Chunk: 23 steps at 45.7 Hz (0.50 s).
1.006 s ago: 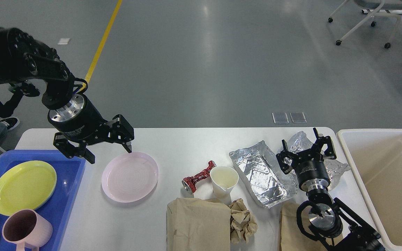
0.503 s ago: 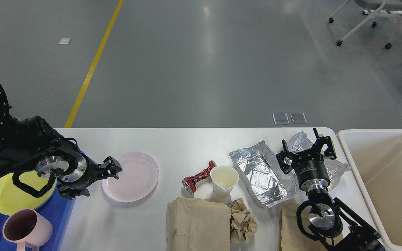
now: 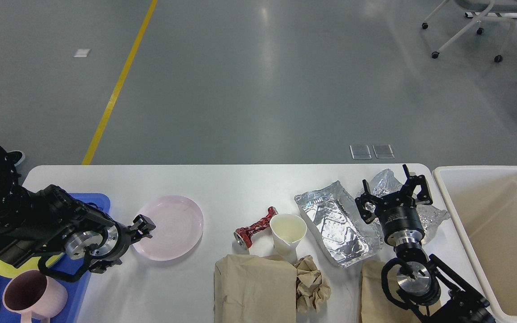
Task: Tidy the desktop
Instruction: 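Grasp the edge of the pink plate with the left gripper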
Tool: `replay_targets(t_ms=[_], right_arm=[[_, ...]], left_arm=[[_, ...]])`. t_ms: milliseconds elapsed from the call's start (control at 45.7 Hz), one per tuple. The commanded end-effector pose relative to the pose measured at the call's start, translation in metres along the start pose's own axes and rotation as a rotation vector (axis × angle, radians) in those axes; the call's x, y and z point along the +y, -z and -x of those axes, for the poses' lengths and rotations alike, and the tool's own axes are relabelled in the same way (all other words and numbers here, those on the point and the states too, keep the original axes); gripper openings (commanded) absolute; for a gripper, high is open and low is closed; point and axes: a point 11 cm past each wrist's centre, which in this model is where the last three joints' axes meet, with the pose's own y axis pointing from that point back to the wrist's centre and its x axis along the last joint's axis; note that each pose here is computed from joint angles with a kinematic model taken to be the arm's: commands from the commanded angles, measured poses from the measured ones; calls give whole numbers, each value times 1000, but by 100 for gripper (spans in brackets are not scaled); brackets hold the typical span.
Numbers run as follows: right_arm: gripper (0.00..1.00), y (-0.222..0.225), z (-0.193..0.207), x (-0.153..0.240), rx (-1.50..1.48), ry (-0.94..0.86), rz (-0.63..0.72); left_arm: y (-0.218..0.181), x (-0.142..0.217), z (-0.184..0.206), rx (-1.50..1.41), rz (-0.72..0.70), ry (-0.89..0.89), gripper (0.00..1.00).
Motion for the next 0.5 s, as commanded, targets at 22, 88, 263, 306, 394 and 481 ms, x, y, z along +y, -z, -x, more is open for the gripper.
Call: replay_targets(t_ms=[22,88,263,306,394,481], right_arm=[[100,0,0,0,0,-1,0],[100,0,-1,0,1,-2,0],[100,0,-1,0,1,-2,0],[100,0,0,0,0,-1,0],[100,0,0,0,0,-1,0],[100,0,0,0,0,-1,0]], left_arm=[[7,-11,1,74,-83,-15,89],[8,-11,-2,78,-91,-24,89],[-2,-12,-12,63,-39,-53,78],[-3,-12,-12,57,-30,-51,74],[-4,-11,-14,48,-19,-50,69],[-5,-12,-10,25,-7,-26,69]])
